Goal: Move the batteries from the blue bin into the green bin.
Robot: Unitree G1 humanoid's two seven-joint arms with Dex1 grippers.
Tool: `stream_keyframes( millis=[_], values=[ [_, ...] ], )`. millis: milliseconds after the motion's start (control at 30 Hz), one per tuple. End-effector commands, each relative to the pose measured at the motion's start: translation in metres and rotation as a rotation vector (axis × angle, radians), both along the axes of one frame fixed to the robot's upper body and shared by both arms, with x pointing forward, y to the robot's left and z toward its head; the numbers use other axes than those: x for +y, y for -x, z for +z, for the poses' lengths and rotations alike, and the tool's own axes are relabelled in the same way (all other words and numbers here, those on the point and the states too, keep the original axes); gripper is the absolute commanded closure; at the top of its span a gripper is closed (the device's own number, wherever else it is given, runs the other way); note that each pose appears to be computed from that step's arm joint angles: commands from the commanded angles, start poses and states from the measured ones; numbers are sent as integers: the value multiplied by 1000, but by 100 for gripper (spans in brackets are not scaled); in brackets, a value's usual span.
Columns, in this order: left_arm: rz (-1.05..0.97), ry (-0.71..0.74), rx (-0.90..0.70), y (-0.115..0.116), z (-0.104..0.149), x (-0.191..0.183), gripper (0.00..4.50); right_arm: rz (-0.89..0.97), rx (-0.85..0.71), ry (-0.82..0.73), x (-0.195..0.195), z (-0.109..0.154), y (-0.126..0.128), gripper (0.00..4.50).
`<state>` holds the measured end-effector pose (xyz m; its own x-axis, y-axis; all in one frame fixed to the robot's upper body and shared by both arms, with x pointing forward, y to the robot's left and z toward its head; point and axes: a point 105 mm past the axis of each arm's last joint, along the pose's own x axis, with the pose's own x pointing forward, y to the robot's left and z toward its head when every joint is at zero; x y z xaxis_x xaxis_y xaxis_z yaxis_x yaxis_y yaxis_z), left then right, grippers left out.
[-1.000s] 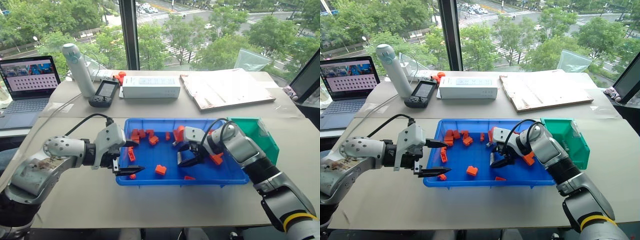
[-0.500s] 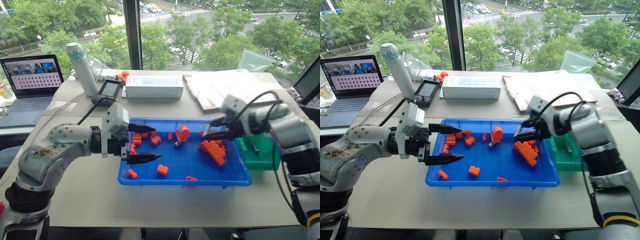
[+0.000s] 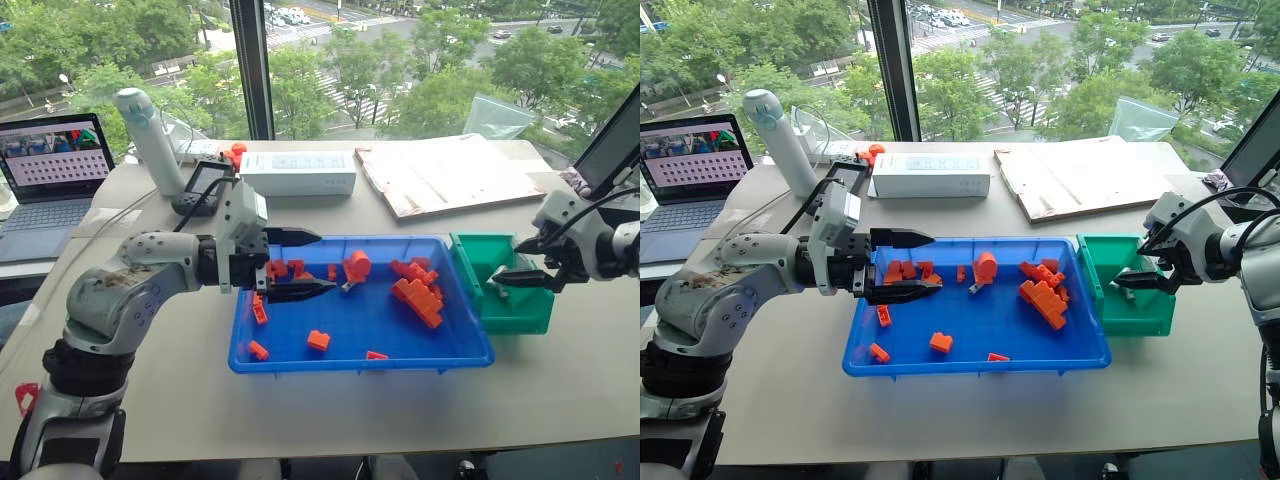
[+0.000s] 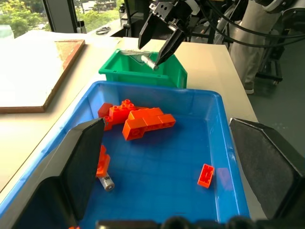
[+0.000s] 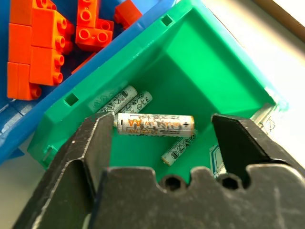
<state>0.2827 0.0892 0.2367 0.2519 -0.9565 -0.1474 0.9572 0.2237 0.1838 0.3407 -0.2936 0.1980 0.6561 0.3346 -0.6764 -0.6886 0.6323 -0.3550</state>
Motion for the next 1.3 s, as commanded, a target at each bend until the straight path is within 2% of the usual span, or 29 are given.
stream_keyframes(
  millis=[33,100,233,300,400,533,800,933,1067,1300],
  values=[
    [43,-46,-49,1,0,8,0,75,-136,24,23,26,-16,3],
    [74,-104,-53,1,-8,16,0,136,-166,-1,46,31,-23,3],
    [125,-206,-65,-2,-22,27,0,256,-162,-161,101,31,-28,3],
    [137,-210,-64,-1,-23,30,0,280,-140,-185,122,16,-34,3],
    [163,-230,-66,1,-25,35,0,238,-98,-316,153,-1,-42,3],
    [184,-236,-58,5,-26,40,0,171,-37,-432,178,-13,-45,3],
    [201,-242,-53,9,-28,44,0,77,-5,-512,194,-27,-52,3],
    [203,-244,-55,8,-28,45,0,47,-13,-530,195,-30,-57,105],
    [200,-241,-54,9,-29,43,0,91,-13,-522,196,-26,-53,247],
    [174,-174,-36,13,-21,39,0,212,-9,-429,175,-4,-34,252]
  ],
)
